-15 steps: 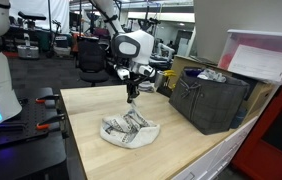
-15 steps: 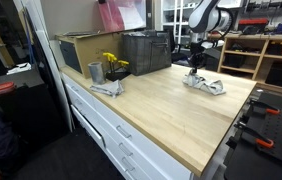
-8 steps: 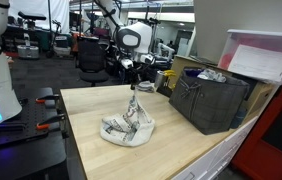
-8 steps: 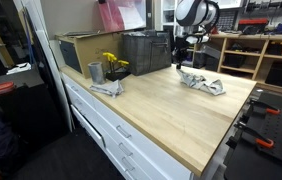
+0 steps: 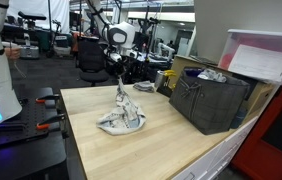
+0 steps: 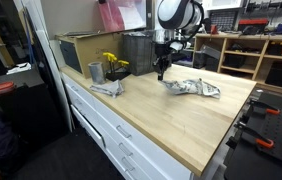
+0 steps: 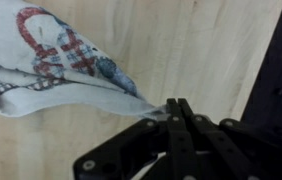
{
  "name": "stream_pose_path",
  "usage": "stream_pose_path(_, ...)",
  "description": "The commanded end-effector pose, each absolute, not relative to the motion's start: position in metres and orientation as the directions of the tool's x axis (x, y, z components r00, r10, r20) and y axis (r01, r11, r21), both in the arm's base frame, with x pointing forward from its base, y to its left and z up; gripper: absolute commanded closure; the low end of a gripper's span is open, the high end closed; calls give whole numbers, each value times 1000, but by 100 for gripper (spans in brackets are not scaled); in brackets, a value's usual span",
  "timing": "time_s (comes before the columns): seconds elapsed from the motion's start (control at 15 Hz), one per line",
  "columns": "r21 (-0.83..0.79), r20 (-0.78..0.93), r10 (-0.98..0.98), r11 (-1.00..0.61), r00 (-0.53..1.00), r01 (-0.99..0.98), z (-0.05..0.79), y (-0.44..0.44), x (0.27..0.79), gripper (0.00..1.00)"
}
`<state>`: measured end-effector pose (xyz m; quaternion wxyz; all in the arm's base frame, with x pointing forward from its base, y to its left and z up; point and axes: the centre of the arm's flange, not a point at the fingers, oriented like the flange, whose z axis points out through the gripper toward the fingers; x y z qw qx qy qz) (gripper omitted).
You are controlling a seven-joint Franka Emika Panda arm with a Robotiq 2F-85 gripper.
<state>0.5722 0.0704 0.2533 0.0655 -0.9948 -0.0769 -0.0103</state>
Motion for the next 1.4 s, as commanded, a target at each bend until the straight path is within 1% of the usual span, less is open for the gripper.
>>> stream_pose_path(0.0, -145, 20, 255, -956, 967, 255, 269, 133, 571, 99)
stream_pose_path(0.4, -148, 37, 395, -906, 918, 396, 285, 219, 557, 99)
stream_pose_path(0.47, -190, 32, 408, -894, 912, 406, 290, 229, 554, 99)
stream_pose_path(0.6, -199, 37, 425, -884, 904, 424, 298, 243, 546, 99)
stream_pose_path(0.67, -207, 28, 424, -884, 905, 420, 298, 243, 542, 71)
stream_pose_path(0.73, -207, 22, 424, -884, 905, 419, 296, 240, 538, 71)
stream_pose_path(0.87, -194, 10, 411, -893, 912, 405, 291, 227, 531, 57)
stream_pose_path(0.93, -173, 0, 384, -909, 923, 378, 281, 204, 524, 48)
stream_pose_path(1.07, -163, -28, 339, -930, 941, 330, 269, 172, 515, 34)
stream_pose_path(1.33, -157, -102, 178, -975, 979, 160, 236, 72, 491, 5)
